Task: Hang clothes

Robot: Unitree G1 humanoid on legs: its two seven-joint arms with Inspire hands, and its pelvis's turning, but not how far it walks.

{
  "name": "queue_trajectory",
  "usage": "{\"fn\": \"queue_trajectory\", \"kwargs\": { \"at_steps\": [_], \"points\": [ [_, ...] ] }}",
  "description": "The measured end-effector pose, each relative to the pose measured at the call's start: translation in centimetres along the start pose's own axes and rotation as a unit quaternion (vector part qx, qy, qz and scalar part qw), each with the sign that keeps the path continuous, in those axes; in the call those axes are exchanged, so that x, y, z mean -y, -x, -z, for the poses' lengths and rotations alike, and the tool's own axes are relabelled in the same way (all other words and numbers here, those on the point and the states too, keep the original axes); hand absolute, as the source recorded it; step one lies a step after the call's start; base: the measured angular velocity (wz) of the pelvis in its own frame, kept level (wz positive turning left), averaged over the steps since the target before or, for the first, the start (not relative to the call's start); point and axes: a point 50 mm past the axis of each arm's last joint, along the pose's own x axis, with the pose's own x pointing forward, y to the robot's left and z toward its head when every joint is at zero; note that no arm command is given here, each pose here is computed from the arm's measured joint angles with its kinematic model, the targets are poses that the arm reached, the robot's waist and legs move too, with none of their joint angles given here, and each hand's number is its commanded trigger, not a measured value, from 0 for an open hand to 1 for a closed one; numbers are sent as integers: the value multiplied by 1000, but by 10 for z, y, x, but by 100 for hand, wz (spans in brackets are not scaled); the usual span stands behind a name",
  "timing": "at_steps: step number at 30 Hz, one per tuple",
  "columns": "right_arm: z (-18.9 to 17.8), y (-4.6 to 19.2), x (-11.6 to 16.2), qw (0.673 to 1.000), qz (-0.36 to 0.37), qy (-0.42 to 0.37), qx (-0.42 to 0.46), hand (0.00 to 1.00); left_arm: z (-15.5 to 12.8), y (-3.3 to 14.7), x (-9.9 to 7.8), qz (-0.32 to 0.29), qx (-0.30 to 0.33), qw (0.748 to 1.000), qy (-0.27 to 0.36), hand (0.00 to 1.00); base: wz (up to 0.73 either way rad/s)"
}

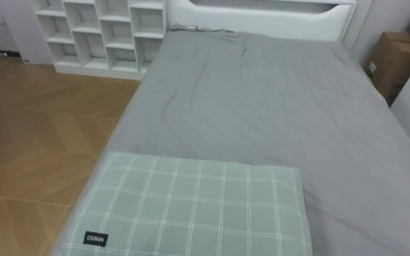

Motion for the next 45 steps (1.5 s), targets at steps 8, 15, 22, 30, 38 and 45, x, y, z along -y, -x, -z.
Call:
{"fn": "queue_trajectory", "kwargs": {
  "at_steps": [8, 15, 22, 30, 38, 45],
  "points": [
    [12, 2, 5, 999, 9, -48, -21, 0, 41, 12, 8, 49, -109, 993, 8, 0, 0],
    [14, 2, 6, 998, 7, -60, -28, 0, 48, 17, 16, 75, -150, 985, 37, 0, 0],
    [13, 2, 6, 998, 7, -60, -32, 0, 44, 15, 17, 94, -150, 983, 38, 0, 0],
    [13, 2, 6, 996, 2, -72, -43, 0, 46, 17, 19, 113, -159, 980, 32, 0, 1],
    [16, 2, 6, 995, -1, -81, -58, 0, 47, 17, 20, 127, -169, 977, 27, 0, 2],
    [16, 2, 6, 995, 0, -82, -61, 0, 43, 15, 20, 130, -167, 977, 26, 0, 0]
  ]
}}
